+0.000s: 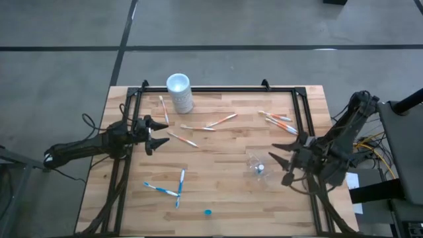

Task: Pick & Place toothbrushing station
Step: Put the mouthwash into the middle section of the transparent organizer

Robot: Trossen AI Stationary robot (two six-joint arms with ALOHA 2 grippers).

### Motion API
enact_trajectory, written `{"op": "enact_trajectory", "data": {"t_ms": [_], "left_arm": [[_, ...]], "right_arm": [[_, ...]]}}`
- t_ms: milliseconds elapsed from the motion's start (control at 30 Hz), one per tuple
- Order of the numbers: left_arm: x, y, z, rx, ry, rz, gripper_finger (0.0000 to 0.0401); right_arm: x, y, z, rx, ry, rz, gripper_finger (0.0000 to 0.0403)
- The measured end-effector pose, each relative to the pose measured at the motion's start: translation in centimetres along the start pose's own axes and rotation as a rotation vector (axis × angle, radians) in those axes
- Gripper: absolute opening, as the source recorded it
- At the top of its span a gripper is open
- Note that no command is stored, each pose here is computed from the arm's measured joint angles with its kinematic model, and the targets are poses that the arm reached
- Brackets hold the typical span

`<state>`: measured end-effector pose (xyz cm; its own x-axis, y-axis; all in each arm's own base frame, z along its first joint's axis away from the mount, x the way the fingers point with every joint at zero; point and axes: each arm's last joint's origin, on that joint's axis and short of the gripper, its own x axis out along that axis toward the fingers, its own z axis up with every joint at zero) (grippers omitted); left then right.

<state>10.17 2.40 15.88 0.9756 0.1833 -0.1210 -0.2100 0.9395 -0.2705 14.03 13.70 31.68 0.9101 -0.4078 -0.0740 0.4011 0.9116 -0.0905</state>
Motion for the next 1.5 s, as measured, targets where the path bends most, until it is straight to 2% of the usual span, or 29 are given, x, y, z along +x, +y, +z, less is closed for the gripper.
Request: {"op": "enact_trajectory", "data": {"t_ms": [100,200,300,400,600,733,833,1067,1233,1367,1500], "left_arm": [[0.0,0.0,0.0,0.000,0.000,0.000,0.0350],[0.0,0.0,0.0,0.000,0.000,0.000,0.0350],[0.0,0.0,0.0,0.000,0.000,0.000,0.0349],[0.0,0.0,0.0,0.000,0.000,0.000,0.0349],[0.0,0.0,0.0,0.000,0.000,0.000,0.0349],[0.0,0.0,0.0,0.000,0.000,0.000,0.0348],[0.0,0.0,0.0,0.000,0.000,0.000,0.0351],[0.0,0.0,0.0,0.000,0.000,0.000,0.0349],[0.0,0.0,0.0,0.000,0.000,0.000,0.0350],[0.0,0.0,0.0,0.000,0.000,0.000,0.0348],[0.0,0.0,0.0,0.000,0.000,0.000,0.0351]], "right_arm": [[0.0,-0.2,2.5,-0.063,-0.010,0.051,0.0141],[0.0,0.0,4.1,-0.157,-0.017,0.070,0.0141],[0.1,0.5,5.2,-0.199,-0.021,0.085,0.0141],[0.1,1.0,6.0,-0.182,-0.011,0.133,0.0141],[0.3,2.4,7.0,-0.160,0.048,0.331,0.0141],[0.8,3.9,6.9,-0.282,0.049,0.400,0.0141],[1.5,4.9,6.8,-0.318,0.058,0.393,0.0141],[2.5,6.8,6.9,-0.229,0.092,0.369,0.0141],[3.0,7.6,7.1,-0.181,0.092,0.278,0.0141],[3.4,8.2,6.7,-0.104,0.109,0.248,0.0141],[3.7,8.7,6.0,-0.105,0.111,0.195,0.0141]]}}
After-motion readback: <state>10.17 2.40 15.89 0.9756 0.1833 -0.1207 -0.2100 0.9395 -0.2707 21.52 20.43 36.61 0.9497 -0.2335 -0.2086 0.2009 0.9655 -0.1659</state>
